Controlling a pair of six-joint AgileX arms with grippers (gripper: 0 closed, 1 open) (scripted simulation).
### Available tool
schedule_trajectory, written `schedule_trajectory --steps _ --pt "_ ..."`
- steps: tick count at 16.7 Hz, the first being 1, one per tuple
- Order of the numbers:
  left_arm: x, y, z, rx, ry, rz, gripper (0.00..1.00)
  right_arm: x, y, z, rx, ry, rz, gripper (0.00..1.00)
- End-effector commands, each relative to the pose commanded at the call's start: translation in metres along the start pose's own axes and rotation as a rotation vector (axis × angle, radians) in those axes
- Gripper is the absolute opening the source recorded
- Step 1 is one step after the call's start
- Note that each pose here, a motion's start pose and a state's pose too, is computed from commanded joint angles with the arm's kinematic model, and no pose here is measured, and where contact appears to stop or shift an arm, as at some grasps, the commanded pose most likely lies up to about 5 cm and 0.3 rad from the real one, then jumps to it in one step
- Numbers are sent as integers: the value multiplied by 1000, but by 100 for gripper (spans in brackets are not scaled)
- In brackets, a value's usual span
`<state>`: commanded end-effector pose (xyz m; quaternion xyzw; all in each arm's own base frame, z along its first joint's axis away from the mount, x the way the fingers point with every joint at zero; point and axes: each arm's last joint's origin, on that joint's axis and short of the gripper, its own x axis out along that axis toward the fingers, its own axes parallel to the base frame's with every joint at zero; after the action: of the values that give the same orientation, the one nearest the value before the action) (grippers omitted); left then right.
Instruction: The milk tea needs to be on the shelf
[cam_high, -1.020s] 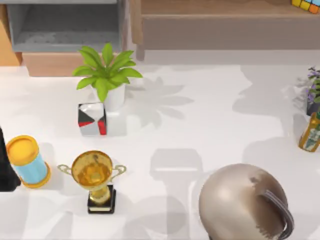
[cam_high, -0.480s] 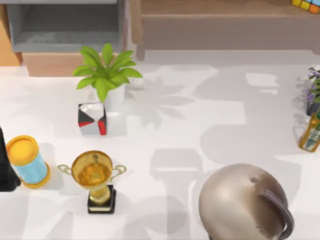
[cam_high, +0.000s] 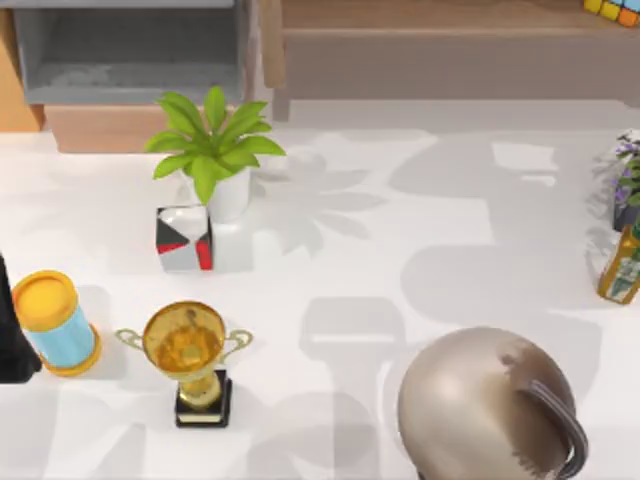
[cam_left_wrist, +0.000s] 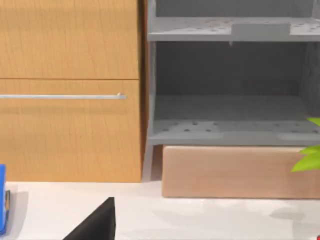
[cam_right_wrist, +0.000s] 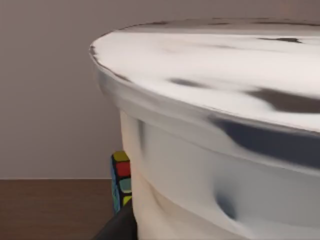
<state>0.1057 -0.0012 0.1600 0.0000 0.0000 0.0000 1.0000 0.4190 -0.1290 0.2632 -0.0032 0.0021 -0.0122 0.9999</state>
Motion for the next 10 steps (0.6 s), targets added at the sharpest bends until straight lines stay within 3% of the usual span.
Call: schedule_trajectory --steps 10 --pt "0 0 0 0 0 0 100 37 3 -23 -4 -8 4 0"
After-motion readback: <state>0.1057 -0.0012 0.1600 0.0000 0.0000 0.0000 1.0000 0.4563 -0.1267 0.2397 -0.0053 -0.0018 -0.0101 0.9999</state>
